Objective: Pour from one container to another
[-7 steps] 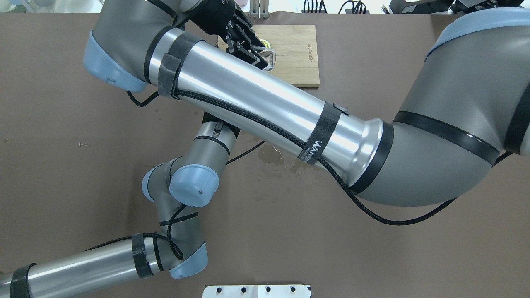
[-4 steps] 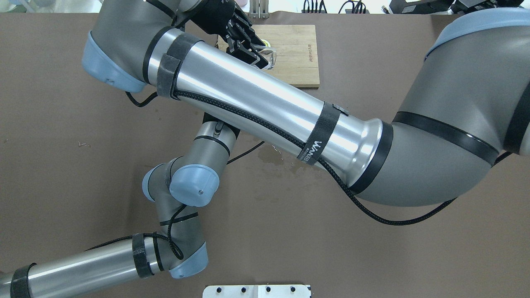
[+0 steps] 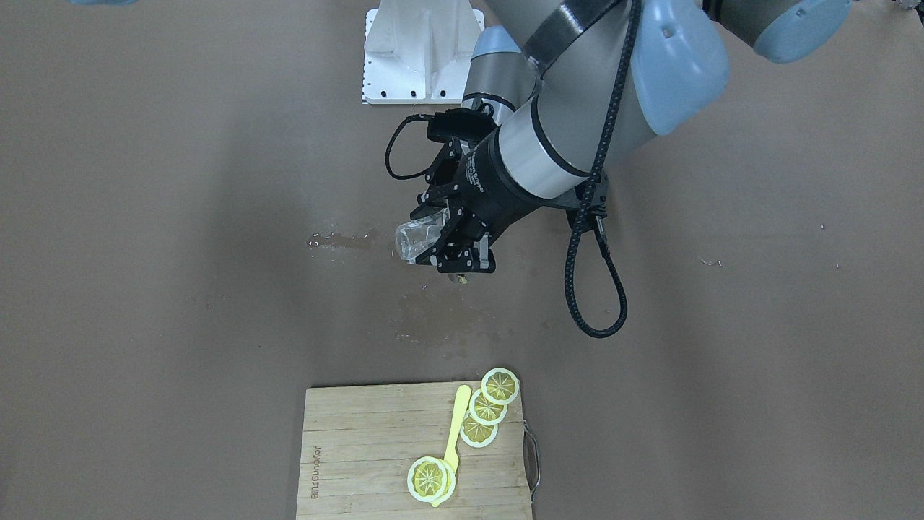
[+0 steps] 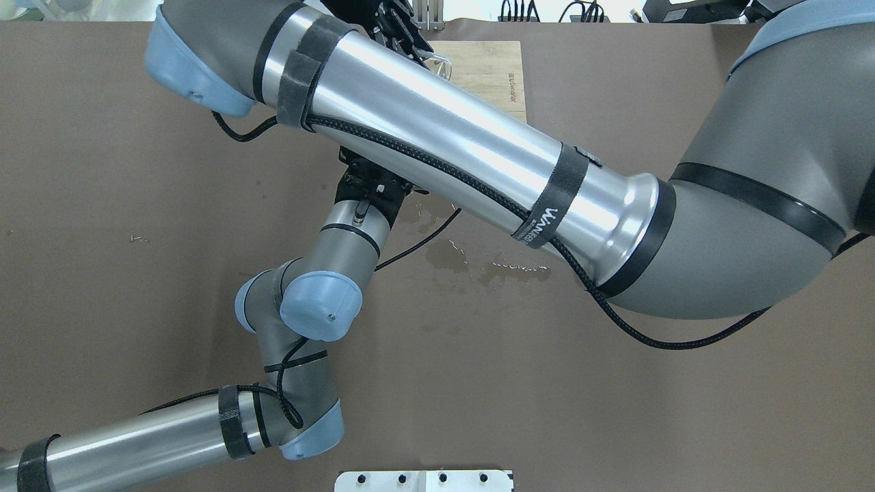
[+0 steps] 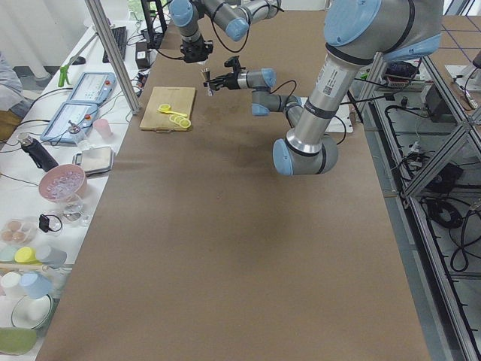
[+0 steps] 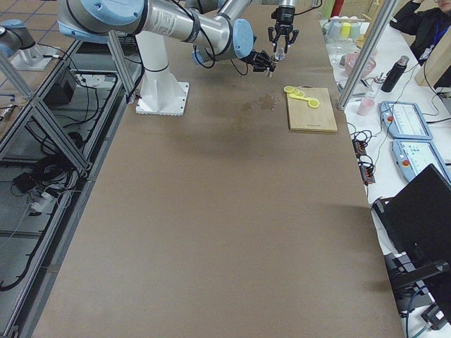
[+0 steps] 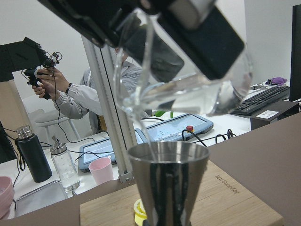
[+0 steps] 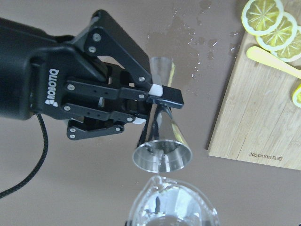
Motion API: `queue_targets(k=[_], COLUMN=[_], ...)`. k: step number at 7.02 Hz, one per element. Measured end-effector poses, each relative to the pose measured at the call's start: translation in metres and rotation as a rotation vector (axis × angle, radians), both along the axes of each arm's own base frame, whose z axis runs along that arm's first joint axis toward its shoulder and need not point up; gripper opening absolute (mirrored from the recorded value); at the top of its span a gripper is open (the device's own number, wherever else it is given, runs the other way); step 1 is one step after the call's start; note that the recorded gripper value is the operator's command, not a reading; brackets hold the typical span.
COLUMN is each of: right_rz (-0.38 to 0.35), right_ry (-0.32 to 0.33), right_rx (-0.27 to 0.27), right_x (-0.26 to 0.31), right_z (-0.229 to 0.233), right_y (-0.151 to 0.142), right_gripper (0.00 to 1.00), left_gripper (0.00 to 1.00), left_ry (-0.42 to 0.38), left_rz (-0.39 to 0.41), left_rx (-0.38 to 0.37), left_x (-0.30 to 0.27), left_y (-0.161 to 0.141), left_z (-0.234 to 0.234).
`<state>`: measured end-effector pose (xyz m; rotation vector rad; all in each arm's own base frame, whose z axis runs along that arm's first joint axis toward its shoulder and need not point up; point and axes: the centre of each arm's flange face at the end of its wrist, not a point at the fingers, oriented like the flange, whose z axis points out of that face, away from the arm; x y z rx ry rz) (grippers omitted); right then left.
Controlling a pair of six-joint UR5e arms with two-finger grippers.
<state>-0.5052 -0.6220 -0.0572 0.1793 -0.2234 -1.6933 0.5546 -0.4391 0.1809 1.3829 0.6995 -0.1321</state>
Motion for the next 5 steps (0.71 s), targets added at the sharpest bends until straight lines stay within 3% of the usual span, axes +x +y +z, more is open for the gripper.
queue_targets(k=[5], right_rz=[0.081], right_ry=[-0.195], right_rx=[0.014], right_x=[0.038], right_z=[0.007], right_y=[-0.031], right_gripper=[0.0], left_gripper=[0.0], left_ry=[-0.001], left_rz=[0.001], left_rx=[-0.001], left_x=[0.0], left_y=[0.0], left_z=[0.001])
